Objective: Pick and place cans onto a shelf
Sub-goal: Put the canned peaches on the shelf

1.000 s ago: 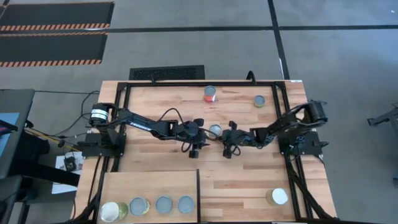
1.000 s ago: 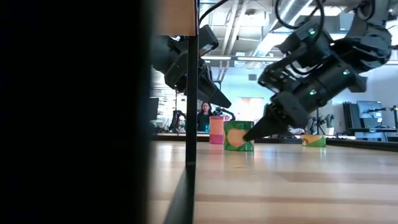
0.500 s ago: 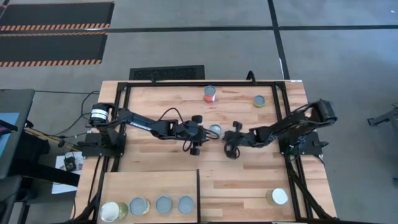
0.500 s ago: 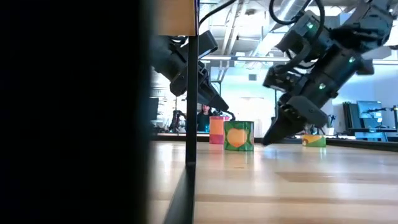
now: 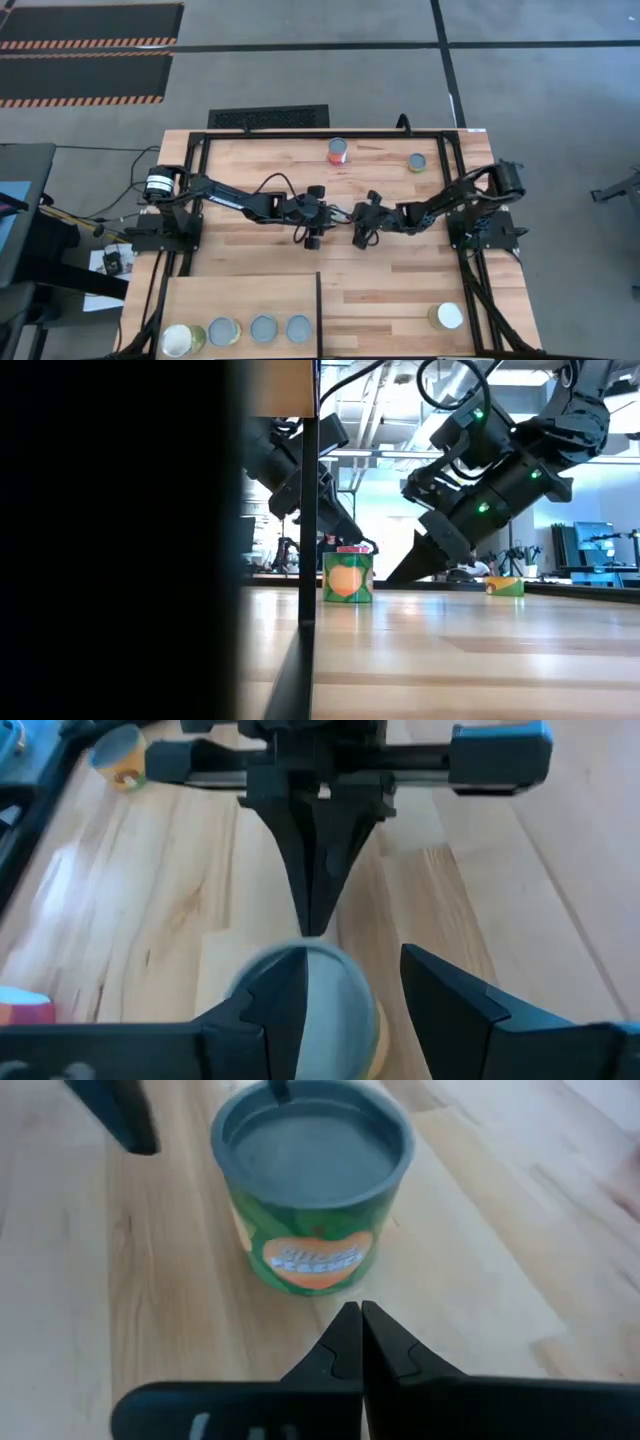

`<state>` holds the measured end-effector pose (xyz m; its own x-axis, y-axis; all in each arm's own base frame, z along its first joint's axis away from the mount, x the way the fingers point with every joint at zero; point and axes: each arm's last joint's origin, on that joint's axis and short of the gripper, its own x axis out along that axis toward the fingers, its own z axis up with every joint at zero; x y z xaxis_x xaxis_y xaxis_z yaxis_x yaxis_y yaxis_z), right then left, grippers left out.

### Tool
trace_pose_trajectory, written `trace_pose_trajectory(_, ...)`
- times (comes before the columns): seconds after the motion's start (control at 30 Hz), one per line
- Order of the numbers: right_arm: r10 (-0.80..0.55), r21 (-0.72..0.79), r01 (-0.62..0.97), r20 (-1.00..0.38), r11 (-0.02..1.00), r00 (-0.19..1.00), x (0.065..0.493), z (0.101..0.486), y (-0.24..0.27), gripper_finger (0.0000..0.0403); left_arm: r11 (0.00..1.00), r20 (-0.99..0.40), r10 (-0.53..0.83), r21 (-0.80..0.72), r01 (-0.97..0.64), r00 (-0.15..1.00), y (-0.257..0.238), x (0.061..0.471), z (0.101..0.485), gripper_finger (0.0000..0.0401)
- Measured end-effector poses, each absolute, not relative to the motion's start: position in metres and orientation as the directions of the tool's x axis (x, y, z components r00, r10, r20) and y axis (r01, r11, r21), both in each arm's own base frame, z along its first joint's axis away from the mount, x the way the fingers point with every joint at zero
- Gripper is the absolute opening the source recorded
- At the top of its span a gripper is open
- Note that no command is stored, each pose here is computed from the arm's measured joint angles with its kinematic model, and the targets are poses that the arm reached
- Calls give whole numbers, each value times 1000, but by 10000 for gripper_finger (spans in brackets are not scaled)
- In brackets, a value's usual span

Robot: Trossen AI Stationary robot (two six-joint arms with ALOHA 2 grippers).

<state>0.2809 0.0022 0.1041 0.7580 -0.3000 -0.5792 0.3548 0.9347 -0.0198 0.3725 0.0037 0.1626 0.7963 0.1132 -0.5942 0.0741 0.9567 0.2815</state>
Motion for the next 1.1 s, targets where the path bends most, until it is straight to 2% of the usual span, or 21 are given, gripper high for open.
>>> trace_pose_trajectory(0.4, -293, -21, 344, -575, 939, 764, 282, 106, 5, 8, 946, -673, 118, 299, 122, 730, 4, 366, 155, 147)
trace_pose_trajectory(0.53, -292, -38, 332, -575, 943, 764, 282, 106, 5, 8, 935, -683, 120, 322, 149, 720, 4, 365, 154, 113)
trace_pose_trajectory(0.8, -279, -37, 319, -586, 947, 760, 282, 106, 6, 13, 912, -710, 125, 357, 202, 693, 7, 364, 150, 10)
trace_pose_trajectory(0.97, -261, -61, 285, -617, 956, 743, 275, 116, 9, 12, 913, -735, 112, 342, 223, 669, 6, 361, 165, 4)
trace_pose_trajectory(1.1, -263, -83, 272, -625, 959, 735, 266, 131, 13, 11, 923, -728, 67, 304, 234, 682, 4, 361, 203, 2)
